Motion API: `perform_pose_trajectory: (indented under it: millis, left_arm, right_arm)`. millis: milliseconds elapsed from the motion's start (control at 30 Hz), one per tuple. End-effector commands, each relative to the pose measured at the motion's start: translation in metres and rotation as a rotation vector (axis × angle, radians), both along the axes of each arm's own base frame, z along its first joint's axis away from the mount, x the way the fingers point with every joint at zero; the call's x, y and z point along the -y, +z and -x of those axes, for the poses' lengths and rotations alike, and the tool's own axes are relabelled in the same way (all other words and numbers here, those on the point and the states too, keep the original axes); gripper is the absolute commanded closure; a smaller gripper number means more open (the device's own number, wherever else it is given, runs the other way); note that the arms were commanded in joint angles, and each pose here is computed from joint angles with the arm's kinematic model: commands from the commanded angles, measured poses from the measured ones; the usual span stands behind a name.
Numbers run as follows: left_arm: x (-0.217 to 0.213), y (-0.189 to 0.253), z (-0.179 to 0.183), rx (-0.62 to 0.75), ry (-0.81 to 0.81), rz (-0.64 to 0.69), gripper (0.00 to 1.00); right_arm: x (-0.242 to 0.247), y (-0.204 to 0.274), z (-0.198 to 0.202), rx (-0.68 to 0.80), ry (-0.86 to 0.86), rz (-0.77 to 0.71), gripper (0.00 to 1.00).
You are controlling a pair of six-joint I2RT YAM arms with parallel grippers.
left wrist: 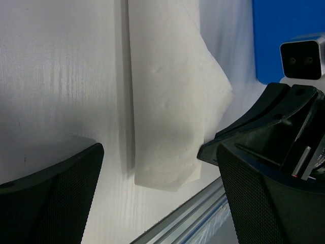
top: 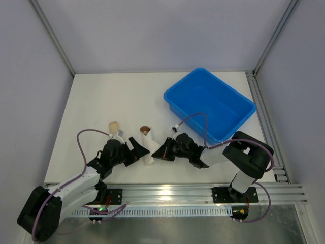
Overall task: Place the utensils on the paper napkin and roll it up
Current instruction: Pick up the napkin from the center of the board.
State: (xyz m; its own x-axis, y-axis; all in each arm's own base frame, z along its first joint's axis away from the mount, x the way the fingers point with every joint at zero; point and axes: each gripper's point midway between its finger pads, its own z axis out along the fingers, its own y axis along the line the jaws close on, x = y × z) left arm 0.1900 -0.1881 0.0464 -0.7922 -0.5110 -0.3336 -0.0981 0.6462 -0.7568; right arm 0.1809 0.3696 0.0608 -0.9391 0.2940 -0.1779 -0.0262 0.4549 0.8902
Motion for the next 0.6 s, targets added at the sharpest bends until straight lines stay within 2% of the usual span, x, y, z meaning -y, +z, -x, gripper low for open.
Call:
perform_pose_trajectory:
  millis: [0,233,567]
  left_arm:
    - [-0.003,-0.02,0.012,-0.063,-0.007,-0.005,0.05]
    - [-0.002,-0.014,0.011,-0.031,0.003,0.034,0.03]
    - [0.003,-0.021,0.016,-0.07,-0.002,0.073,0.01]
  right_arm:
    - [-0.009,0.03,-0.007,0.04,-0.004,-0.077,0.96]
    - [-0.01,0.036,-0.007,0.042,-0.003,-0.09,0.97]
    - [-0.012,0.046,-0.008,0.05,0.0,-0.109,0.97]
